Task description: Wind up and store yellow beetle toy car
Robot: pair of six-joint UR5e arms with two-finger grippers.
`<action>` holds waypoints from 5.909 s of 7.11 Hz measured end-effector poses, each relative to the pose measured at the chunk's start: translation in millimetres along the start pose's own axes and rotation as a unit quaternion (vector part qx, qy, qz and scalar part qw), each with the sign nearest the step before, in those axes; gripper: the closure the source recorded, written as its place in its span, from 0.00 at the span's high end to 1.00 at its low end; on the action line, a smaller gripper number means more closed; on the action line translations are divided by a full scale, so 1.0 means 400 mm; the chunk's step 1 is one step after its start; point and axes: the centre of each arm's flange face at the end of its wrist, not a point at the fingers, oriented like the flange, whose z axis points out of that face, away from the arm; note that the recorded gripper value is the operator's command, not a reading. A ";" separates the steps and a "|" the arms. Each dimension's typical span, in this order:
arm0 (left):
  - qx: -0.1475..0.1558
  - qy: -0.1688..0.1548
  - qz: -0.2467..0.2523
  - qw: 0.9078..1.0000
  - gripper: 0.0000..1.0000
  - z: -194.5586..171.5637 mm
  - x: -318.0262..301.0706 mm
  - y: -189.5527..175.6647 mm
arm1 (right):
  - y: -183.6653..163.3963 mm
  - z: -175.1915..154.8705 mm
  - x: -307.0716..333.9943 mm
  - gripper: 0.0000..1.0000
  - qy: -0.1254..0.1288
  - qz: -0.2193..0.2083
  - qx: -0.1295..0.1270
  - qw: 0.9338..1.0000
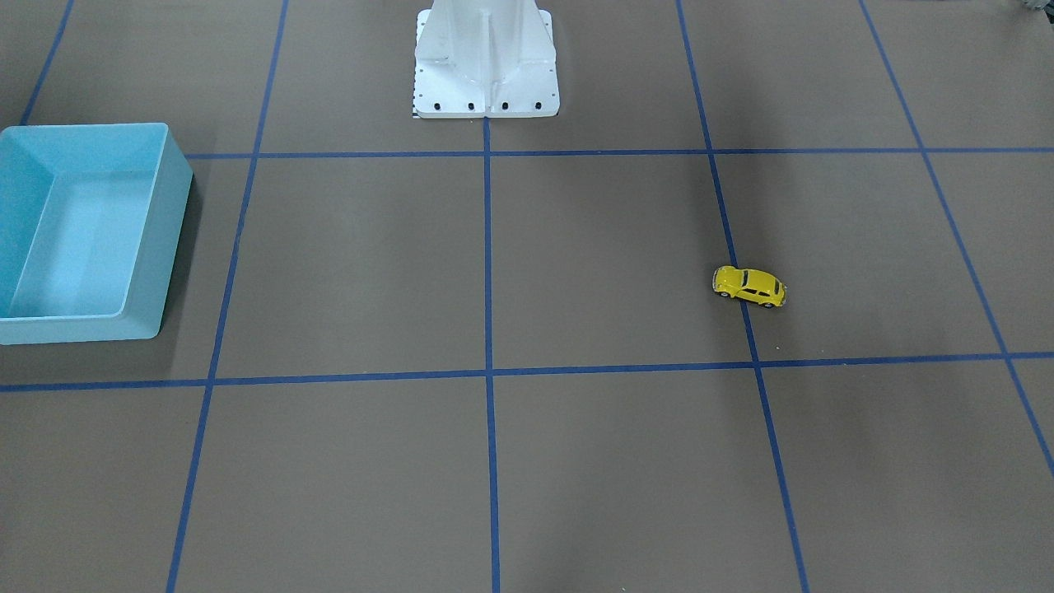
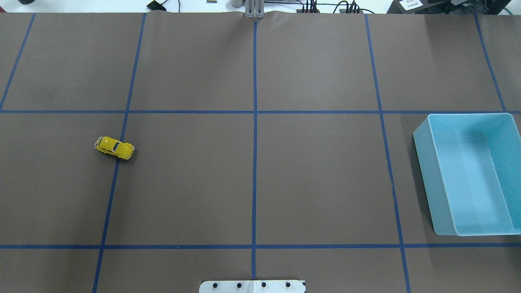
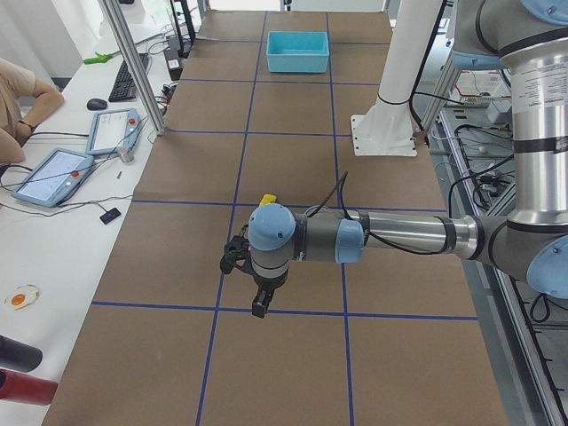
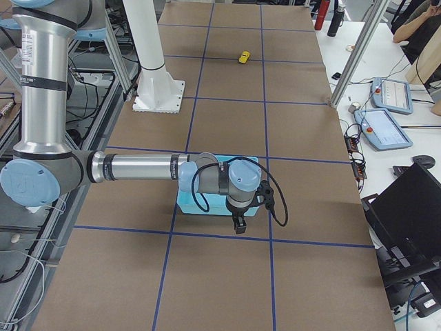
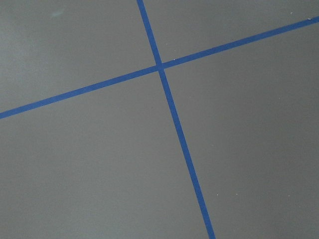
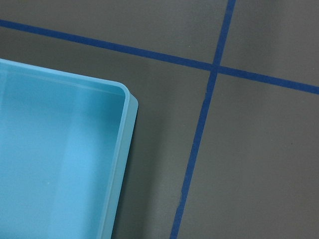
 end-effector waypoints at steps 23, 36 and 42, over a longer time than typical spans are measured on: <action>0.001 0.090 0.422 0.902 1.00 0.196 0.939 -0.365 | 0.046 0.001 0.034 1.00 -0.003 0.019 0.001 1.000; -0.043 0.001 0.686 0.726 1.00 0.479 1.058 -0.460 | 0.049 0.003 0.042 1.00 -0.004 0.023 0.000 1.000; -0.044 -0.001 0.682 0.730 1.00 0.507 1.086 -0.518 | 0.047 0.005 0.045 1.00 -0.004 0.024 0.000 1.000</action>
